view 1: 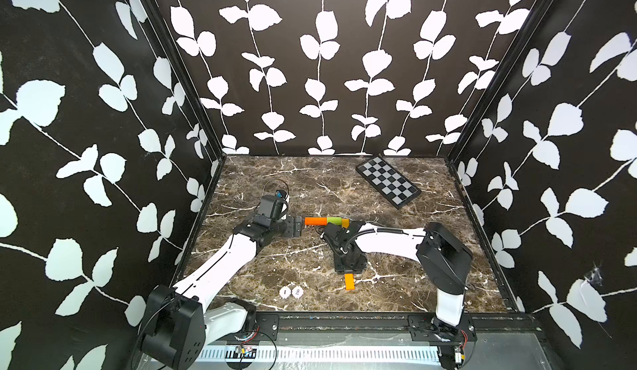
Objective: Assemble the number 7 with building blocks
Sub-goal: Assemble the building block at the center of the board.
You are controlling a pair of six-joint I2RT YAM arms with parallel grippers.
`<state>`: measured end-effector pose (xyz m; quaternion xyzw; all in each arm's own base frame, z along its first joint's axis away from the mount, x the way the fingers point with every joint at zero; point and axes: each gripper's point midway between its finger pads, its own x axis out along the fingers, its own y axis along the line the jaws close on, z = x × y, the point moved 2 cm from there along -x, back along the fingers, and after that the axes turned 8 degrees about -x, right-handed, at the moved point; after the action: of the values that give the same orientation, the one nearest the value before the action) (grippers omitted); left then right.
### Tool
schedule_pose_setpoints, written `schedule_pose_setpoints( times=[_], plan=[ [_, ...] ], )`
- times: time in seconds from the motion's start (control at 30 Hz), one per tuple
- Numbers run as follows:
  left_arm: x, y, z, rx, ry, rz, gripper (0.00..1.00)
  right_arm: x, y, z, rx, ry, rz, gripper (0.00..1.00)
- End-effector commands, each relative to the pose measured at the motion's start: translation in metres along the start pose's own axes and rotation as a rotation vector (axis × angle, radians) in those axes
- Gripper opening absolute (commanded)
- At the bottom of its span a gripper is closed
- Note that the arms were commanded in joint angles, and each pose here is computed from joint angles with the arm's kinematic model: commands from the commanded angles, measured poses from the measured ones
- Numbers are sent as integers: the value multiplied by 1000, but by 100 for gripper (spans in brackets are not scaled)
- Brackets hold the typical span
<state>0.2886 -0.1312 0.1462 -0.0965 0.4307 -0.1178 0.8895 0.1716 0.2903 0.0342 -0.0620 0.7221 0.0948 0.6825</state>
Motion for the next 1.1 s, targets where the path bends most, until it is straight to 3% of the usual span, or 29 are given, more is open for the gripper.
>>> schedule_pose_setpoints(
  times=[0.0, 0.3, 0.67, 1.07],
  plan=[
    [-4, 0, -3, 14, -8, -7, 94, 16, -9, 8, 27, -24, -44, 43],
    [-5, 1, -1, 15, -10, 4, 94, 4, -13, 5, 29, -63, -41, 45],
    [-9, 1, 4, 11, -17, 13, 94, -14, -13, 6, 10, -116, -28, 55],
    [-12, -1, 13, -1, -30, 17, 94, -91, -1, 28, -119, -401, 74, 58]
  ],
)
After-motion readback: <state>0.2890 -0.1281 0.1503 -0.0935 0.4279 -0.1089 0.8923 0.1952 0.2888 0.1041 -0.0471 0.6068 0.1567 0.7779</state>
